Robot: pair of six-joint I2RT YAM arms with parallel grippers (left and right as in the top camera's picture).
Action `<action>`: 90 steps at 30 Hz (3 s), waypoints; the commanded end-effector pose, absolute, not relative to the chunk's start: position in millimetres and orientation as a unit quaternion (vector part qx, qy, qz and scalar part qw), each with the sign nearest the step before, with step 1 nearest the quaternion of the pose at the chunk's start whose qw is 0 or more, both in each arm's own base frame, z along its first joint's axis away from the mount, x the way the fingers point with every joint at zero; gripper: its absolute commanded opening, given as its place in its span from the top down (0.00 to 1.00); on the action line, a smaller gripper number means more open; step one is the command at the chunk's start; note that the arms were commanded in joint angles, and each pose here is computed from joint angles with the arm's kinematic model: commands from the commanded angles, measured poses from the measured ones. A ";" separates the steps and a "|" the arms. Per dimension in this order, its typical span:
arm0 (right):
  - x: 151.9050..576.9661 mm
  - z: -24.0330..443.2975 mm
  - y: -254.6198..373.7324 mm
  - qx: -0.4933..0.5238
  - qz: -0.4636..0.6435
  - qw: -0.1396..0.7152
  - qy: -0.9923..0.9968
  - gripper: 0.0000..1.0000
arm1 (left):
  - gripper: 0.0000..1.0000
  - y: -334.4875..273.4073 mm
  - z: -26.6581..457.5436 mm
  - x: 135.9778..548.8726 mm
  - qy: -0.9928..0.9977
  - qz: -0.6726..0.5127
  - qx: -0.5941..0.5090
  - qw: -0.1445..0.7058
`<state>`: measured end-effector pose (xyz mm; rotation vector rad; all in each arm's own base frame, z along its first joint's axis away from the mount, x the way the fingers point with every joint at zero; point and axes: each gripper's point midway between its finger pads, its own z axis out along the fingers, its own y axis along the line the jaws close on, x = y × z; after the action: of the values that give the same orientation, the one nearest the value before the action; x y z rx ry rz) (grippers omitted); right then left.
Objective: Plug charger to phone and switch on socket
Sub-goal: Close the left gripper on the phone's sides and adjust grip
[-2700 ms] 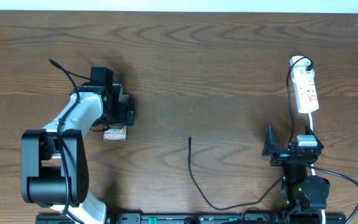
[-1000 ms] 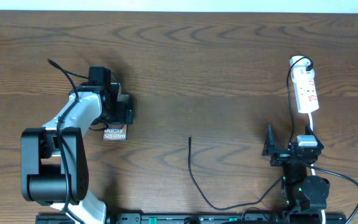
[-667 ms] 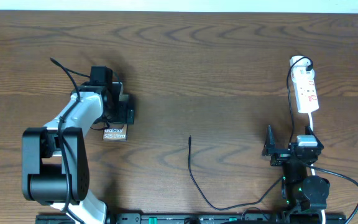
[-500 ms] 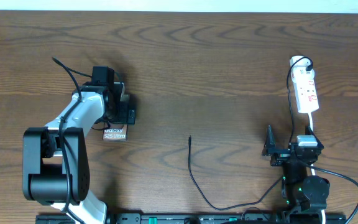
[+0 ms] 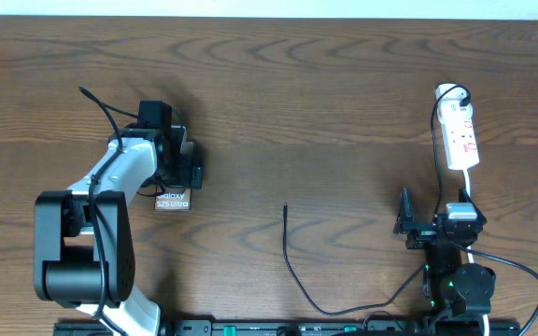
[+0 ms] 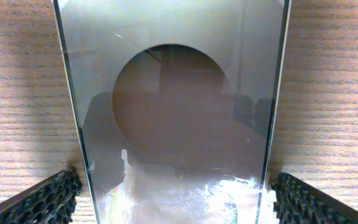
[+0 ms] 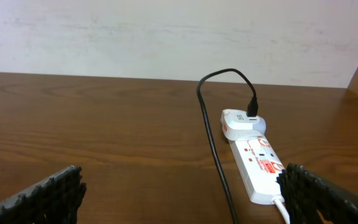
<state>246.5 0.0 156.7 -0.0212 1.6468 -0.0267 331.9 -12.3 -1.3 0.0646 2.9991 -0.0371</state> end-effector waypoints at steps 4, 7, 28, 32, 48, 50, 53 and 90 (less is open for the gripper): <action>246.2 156.6 -1.4 -0.002 -0.009 0.680 0.733 0.01 | 0.02 -10.4 -5.5 329.9 0.998 -0.005 0.028 0.061; 246.2 156.7 -1.4 -0.002 -0.009 0.680 0.733 0.01 | 0.02 -10.5 -5.5 329.9 0.998 -0.006 0.030 0.061; 246.2 156.6 -1.4 -0.002 -0.009 0.680 0.733 0.01 | 0.02 -10.4 -7.6 326.8 0.998 -0.006 0.030 0.057; 246.2 156.6 -1.4 -0.002 -0.009 0.680 0.733 0.01 | 0.02 -10.4 -7.8 326.5 0.998 -0.006 0.030 0.056; 246.2 156.6 -1.4 -0.002 -0.009 0.680 0.733 0.01 | 0.02 -10.3 -9.0 324.6 0.998 -0.006 0.030 0.054; 246.2 156.6 -1.4 -0.002 -0.009 0.680 0.733 0.01 | 0.02 -10.3 -9.0 324.6 0.998 -0.006 0.030 0.054; 246.2 156.6 -1.4 -0.002 -0.009 0.680 0.733 0.01 | 0.02 -10.3 -9.0 324.6 0.998 -0.006 0.030 0.054; 246.2 156.7 -1.4 -0.002 -0.009 0.680 0.733 0.01 | 0.18 -10.4 -9.0 324.6 0.998 -0.006 0.030 0.054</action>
<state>246.5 0.0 156.7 -0.0212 1.6468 -0.0267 330.7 -11.6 -1.5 0.0688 3.0040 -0.0311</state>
